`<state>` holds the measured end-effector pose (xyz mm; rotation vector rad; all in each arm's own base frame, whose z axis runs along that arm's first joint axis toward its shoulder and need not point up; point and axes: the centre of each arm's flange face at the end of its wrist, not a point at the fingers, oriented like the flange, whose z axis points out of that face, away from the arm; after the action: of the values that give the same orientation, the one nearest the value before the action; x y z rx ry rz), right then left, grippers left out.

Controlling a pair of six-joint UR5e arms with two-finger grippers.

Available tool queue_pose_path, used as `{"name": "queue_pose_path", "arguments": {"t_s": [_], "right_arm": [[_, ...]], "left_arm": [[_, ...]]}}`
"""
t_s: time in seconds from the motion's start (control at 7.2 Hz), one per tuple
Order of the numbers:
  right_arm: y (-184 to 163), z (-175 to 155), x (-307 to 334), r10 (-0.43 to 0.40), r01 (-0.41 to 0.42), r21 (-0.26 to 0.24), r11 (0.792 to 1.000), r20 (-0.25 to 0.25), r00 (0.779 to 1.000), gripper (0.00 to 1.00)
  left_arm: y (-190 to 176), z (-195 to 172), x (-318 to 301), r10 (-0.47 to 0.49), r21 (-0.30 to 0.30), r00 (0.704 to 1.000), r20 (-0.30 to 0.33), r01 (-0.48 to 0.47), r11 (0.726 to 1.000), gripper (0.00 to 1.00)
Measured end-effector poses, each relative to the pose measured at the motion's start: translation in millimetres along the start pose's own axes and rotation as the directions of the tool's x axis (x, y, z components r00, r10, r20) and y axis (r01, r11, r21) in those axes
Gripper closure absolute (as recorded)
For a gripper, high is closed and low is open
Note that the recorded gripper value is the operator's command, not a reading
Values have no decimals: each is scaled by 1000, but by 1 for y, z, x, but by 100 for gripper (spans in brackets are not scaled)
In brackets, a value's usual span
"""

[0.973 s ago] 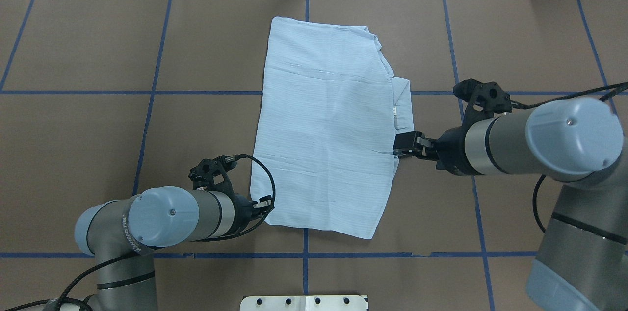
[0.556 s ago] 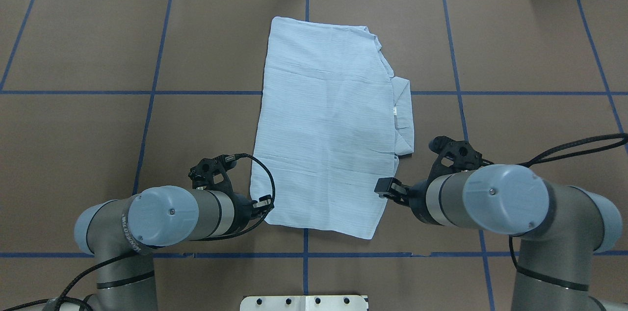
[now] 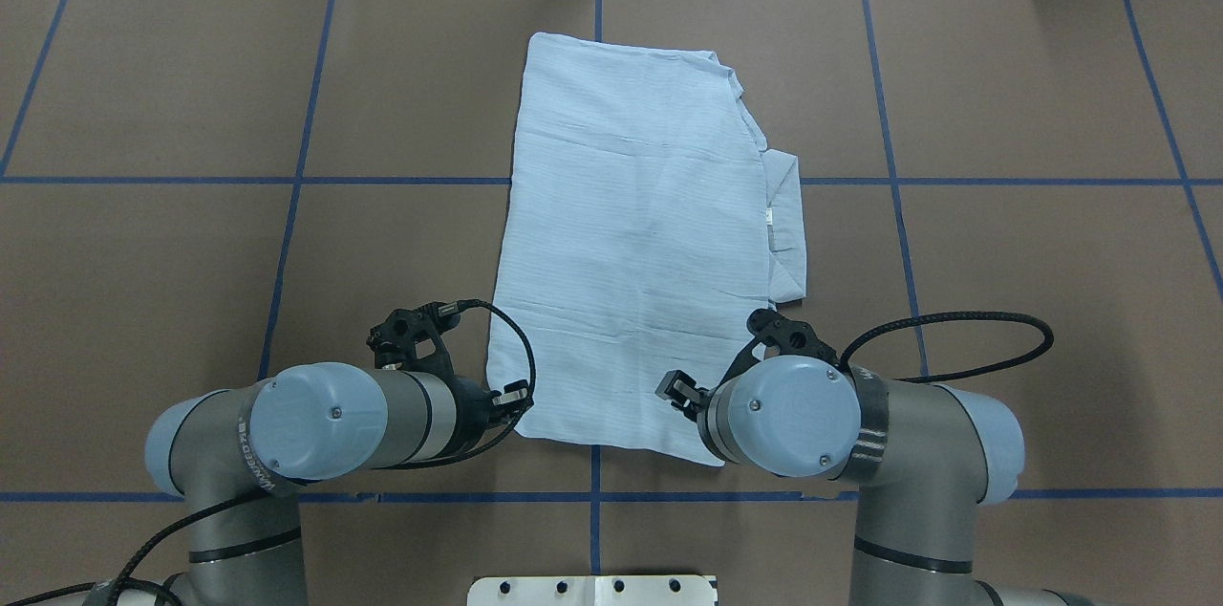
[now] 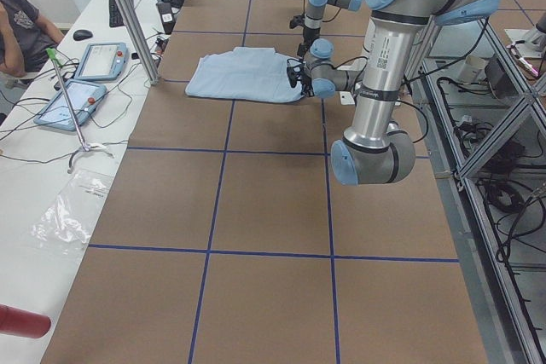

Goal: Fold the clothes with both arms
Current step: 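Lower both grippers onto the near edge of the folded shirt and pinch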

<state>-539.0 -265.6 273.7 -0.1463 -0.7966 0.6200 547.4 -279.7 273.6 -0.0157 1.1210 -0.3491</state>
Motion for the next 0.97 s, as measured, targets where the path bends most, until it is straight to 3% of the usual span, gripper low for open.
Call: {"name": "queue_pose_path", "arguments": {"t_s": [0.28, 0.97], "right_arm": [[8, 2, -3, 43, -43, -8, 999, -1, 999, 0], [22, 16, 5, 41, -42, -15, 999, -29, 999, 0]], "left_arm": [[1, 1, 0, 0, -1, 1000, 1, 0, 1000, 100], [2, 1, 0, 2, -2, 1000, 0, -2, 1000, 100]]}}
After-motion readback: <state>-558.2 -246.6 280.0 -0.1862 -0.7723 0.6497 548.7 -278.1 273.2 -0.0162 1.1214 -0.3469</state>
